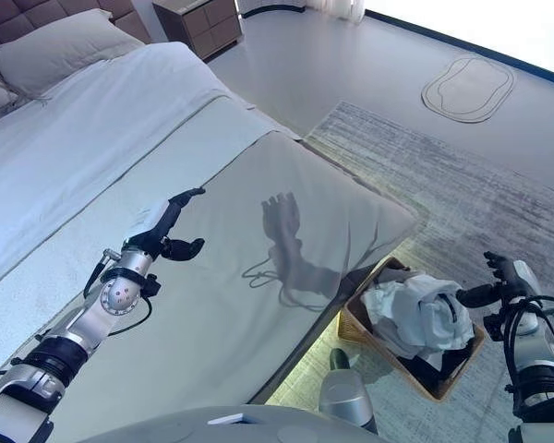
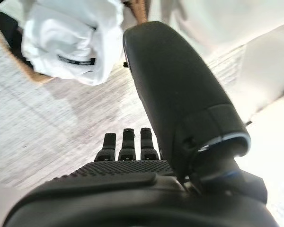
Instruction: Pick up the clothes from the bed and place them into the basket
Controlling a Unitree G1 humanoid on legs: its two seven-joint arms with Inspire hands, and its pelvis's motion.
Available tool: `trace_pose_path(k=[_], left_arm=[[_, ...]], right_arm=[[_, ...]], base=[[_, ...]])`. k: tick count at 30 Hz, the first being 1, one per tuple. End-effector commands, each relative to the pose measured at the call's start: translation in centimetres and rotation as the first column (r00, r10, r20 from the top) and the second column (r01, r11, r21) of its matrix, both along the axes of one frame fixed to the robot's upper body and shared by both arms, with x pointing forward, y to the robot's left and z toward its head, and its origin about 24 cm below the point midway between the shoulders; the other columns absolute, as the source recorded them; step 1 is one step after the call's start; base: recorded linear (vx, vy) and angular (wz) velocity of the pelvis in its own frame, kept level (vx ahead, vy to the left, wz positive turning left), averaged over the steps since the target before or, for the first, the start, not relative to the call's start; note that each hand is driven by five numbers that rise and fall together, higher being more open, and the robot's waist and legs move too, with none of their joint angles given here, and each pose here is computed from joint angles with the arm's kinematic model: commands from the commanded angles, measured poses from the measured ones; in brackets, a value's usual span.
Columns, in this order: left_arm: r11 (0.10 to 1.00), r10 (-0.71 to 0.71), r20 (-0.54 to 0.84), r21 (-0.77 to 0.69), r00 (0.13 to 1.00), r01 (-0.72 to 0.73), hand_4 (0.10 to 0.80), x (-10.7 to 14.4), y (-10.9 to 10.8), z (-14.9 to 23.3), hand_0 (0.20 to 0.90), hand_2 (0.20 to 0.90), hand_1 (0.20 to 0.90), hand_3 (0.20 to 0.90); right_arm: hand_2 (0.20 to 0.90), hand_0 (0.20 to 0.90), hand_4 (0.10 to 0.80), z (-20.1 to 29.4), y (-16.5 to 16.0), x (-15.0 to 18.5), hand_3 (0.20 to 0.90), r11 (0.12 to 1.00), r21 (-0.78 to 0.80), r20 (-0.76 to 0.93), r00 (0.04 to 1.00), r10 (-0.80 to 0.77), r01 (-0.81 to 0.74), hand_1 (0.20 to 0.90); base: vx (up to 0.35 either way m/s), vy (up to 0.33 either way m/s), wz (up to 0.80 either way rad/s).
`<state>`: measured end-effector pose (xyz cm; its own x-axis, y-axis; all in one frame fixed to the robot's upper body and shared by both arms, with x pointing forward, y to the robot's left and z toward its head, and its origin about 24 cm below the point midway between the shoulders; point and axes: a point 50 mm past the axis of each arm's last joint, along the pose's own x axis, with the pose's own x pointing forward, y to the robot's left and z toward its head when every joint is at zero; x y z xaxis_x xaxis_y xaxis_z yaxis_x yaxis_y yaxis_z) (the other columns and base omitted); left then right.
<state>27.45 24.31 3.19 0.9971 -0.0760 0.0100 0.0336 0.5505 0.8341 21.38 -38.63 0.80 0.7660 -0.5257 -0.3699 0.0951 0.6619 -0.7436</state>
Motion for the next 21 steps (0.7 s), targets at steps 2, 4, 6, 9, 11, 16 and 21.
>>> trace_pose_path(k=[2, 4, 6, 9, 11, 16, 21], left_arm=[[0.999, 0.008, 0.235, -0.034, 0.972, 0.000, 0.800, 1.4, -0.2, 4.5, 0.900, 0.900, 0.900, 0.900], [0.999, 0.011, 0.229, -0.042, 0.973, -0.002, 0.800, 1.2, -0.1, 4.0, 0.900, 0.900, 0.900, 0.900], [0.998, 0.000, 0.240, -0.066, 0.971, 0.017, 0.800, 0.8, -0.2, 3.7, 0.900, 0.900, 0.900, 0.900], [0.994, 0.013, 0.288, -0.107, 0.958, 0.019, 0.800, 0.1, -0.6, 2.9, 0.900, 0.900, 0.900, 0.900], [0.993, 0.042, 0.280, -0.120, 0.959, -0.008, 0.800, -0.3, -0.6, 1.7, 0.900, 0.900, 0.900, 0.900], [0.990, 0.059, 0.196, -0.135, 0.979, -0.033, 0.800, -2.4, -0.9, -1.6, 0.900, 0.900, 0.900, 0.900], [0.987, 0.068, 0.089, -0.155, 0.994, -0.054, 0.800, -3.5, -0.7, -3.6, 0.900, 0.900, 0.900, 0.900]], right_arm=[[0.900, 0.900, 0.800, 3.7, 1.1, 2.9, 0.900, 0.998, -0.031, 0.243, 0.968, 0.056, -0.049, 0.900], [0.900, 0.900, 0.800, 4.0, 2.3, 3.7, 0.900, 0.997, -0.018, 0.308, 0.948, 0.081, -0.079, 0.900], [0.900, 0.900, 0.800, 4.3, 3.5, 4.2, 0.900, 0.992, -0.044, 0.362, 0.924, 0.126, -0.118, 0.900], [0.900, 0.900, 0.800, 4.2, 5.8, 4.9, 0.900, 0.982, -0.072, 0.433, 0.882, 0.187, -0.173, 0.900], [0.900, 0.900, 0.800, 3.3, 7.3, 5.1, 0.900, 0.973, -0.113, 0.430, 0.873, 0.231, -0.202, 0.900], [0.900, 0.900, 0.800, 0.5, 11.2, 4.3, 0.900, 0.953, -0.151, 0.434, 0.848, 0.303, -0.264, 0.900], [0.900, 0.900, 0.800, -1.0, 13.5, 3.9, 0.900, 0.918, -0.156, 0.386, 0.833, 0.397, -0.365, 0.900]], base=[[-0.019, -0.006, 0.20], [-0.015, 0.015, 0.11], [0.000, 0.033, 0.16], [-0.008, 0.024, 0.13], [0.023, 0.016, 0.04], [0.062, 0.016, 0.21], [0.030, 0.002, 0.25]])
